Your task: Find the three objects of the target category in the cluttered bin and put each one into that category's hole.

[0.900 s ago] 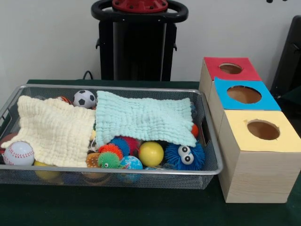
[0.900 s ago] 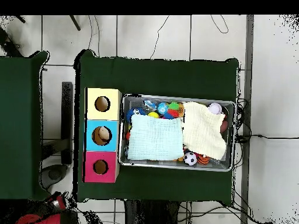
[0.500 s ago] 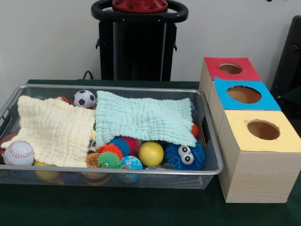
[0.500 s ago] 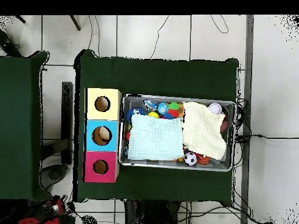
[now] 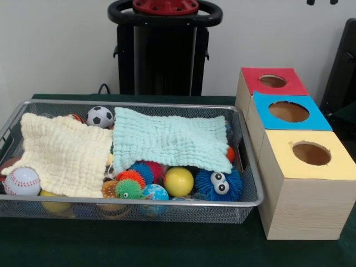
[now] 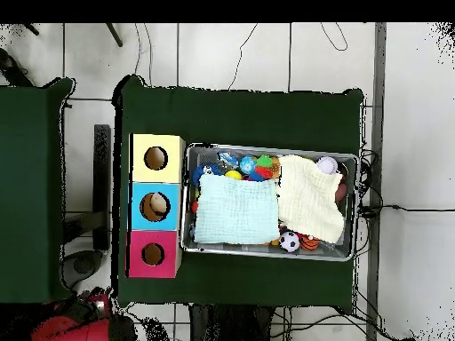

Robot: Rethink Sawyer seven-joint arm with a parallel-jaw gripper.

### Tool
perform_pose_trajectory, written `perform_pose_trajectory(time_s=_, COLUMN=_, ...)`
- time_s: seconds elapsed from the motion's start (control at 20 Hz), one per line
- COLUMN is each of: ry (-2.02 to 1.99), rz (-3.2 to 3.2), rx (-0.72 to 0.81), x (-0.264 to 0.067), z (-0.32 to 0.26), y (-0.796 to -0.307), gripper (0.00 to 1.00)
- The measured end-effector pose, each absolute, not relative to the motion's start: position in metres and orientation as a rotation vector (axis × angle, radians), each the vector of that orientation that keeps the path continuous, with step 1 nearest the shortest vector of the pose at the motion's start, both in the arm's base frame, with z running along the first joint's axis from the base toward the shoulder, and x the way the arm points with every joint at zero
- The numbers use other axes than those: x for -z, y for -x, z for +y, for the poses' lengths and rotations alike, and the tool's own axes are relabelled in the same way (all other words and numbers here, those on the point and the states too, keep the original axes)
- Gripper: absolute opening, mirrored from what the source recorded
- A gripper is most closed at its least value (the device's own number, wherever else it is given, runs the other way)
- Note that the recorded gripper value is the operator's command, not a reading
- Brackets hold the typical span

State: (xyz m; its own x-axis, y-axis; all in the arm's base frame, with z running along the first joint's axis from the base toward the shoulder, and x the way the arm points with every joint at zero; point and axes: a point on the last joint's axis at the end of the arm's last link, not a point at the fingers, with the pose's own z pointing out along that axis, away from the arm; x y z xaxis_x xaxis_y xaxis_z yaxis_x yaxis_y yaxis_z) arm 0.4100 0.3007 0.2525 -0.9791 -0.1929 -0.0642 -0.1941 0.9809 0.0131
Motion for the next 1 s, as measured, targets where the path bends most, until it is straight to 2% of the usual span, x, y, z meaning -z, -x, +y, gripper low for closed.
perform_pose_trajectory(time_s=0.4, ry=0.164, rz=3.092, rx=-0.016, x=-0.243, z=0.262, y=-0.437, gripper=1.00)
perform_pose_trajectory(time_s=1.0, ry=-0.076, rz=3.075, rx=0.019, x=-0.216, z=0.166, y=-0.485, gripper=1.00)
